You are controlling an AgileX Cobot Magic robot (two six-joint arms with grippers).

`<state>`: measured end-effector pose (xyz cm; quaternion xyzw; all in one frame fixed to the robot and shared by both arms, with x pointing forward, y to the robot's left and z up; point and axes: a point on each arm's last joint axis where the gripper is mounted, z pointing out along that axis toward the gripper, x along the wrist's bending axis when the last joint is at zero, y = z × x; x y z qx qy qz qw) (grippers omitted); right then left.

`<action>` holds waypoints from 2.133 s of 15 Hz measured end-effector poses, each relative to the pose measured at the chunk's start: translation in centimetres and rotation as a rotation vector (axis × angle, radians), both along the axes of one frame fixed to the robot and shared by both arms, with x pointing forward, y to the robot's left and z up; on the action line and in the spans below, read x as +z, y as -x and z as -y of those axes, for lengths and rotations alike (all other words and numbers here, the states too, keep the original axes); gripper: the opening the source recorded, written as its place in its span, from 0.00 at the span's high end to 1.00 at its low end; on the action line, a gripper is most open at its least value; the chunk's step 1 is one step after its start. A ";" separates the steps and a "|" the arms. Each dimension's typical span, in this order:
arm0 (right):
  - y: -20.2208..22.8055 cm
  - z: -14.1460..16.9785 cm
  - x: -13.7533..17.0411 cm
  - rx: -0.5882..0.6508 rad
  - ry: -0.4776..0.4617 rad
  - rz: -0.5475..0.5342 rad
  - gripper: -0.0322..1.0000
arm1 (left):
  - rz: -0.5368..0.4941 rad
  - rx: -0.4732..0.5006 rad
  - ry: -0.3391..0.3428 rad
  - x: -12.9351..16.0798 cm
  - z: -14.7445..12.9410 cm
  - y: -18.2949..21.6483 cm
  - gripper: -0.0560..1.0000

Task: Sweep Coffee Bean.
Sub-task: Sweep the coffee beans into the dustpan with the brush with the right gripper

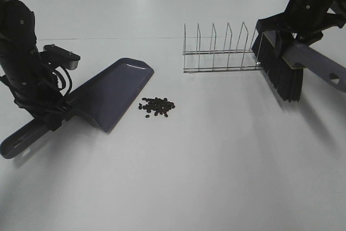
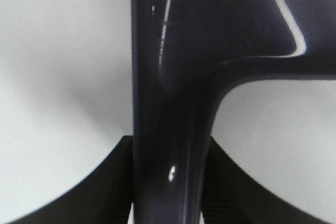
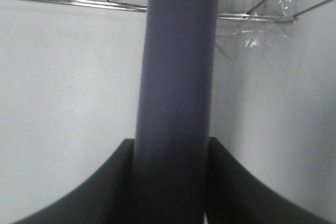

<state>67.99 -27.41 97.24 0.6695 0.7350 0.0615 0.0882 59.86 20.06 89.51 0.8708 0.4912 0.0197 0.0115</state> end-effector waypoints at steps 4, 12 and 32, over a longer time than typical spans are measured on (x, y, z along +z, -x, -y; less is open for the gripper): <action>1.2 -0.1 4.3 -0.002 -0.017 0.074 0.63 | -0.001 0.000 0.000 0.0 0.0 0.0 0.65; 3.6 0.1 7.1 -0.004 0.002 -0.010 0.64 | -0.001 0.000 0.000 0.0 0.0 0.0 0.65; 12.9 -1.9 6.4 -0.005 -0.038 0.022 0.64 | 0.033 -0.010 -0.140 0.1 -0.4 -0.1 0.65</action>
